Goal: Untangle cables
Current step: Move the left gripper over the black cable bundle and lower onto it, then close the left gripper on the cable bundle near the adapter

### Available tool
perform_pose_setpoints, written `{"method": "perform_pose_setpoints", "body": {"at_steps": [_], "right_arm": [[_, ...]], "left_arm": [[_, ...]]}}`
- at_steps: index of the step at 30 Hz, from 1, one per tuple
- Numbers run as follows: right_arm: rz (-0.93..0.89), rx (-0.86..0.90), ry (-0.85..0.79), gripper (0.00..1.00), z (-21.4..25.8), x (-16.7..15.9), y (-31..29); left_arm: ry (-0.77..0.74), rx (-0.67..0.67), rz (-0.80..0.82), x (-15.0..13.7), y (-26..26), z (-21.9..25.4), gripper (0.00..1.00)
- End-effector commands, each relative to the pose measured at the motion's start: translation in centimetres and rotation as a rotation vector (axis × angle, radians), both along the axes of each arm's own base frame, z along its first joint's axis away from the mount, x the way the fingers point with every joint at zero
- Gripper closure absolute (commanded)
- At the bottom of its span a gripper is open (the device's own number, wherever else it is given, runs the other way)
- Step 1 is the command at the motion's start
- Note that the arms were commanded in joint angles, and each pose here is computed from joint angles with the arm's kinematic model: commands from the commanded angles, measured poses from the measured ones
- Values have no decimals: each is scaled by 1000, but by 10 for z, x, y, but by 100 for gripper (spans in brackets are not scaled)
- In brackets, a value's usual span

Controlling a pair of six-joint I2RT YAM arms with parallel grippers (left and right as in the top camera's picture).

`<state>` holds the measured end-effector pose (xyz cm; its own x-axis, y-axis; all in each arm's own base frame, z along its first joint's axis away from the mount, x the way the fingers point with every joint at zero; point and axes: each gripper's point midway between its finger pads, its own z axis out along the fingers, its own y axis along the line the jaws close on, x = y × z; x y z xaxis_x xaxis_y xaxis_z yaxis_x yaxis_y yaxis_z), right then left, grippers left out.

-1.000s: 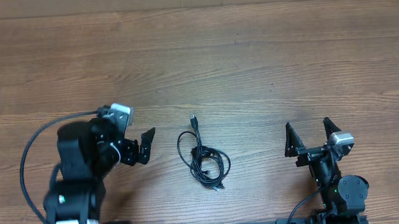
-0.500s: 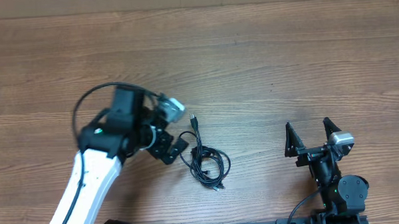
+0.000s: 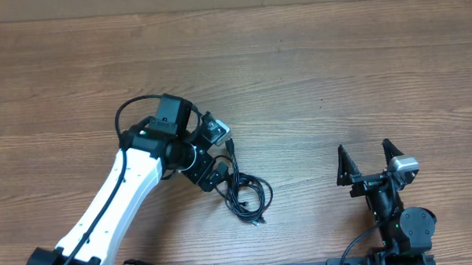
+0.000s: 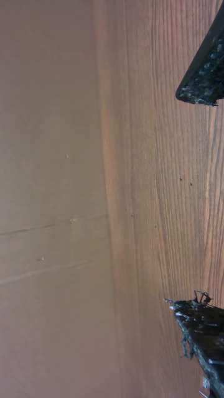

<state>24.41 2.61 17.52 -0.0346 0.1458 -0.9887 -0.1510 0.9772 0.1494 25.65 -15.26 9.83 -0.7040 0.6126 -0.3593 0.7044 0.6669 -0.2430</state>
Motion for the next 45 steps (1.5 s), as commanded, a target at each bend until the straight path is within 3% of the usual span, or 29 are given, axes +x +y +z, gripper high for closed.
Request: {"method": "perform_pose_setpoints", "body": {"at_steps": [1, 13, 22, 34, 38, 45], "right_arm": [[-11, -3, 1, 0, -3, 1, -2], [-11, -3, 1, 0, -3, 1, -2], [-11, -3, 1, 0, -3, 1, -2], [-11, -3, 1, 0, -3, 1, -2], [-11, -3, 1, 0, -3, 1, -2], [-11, -3, 1, 0, -3, 1, -2]], "left_arm": [[20, -30, -16, 6, -10, -3, 0], [147, -7, -91, -7, -32, -45, 0], [88, 68, -149, -9, -45, -51, 0], [73, 64, -169, -9, -52, -53, 0], [73, 64, -169, -10, -52, -54, 14], [77, 66, -169, -11, -52, -54, 12]]}}
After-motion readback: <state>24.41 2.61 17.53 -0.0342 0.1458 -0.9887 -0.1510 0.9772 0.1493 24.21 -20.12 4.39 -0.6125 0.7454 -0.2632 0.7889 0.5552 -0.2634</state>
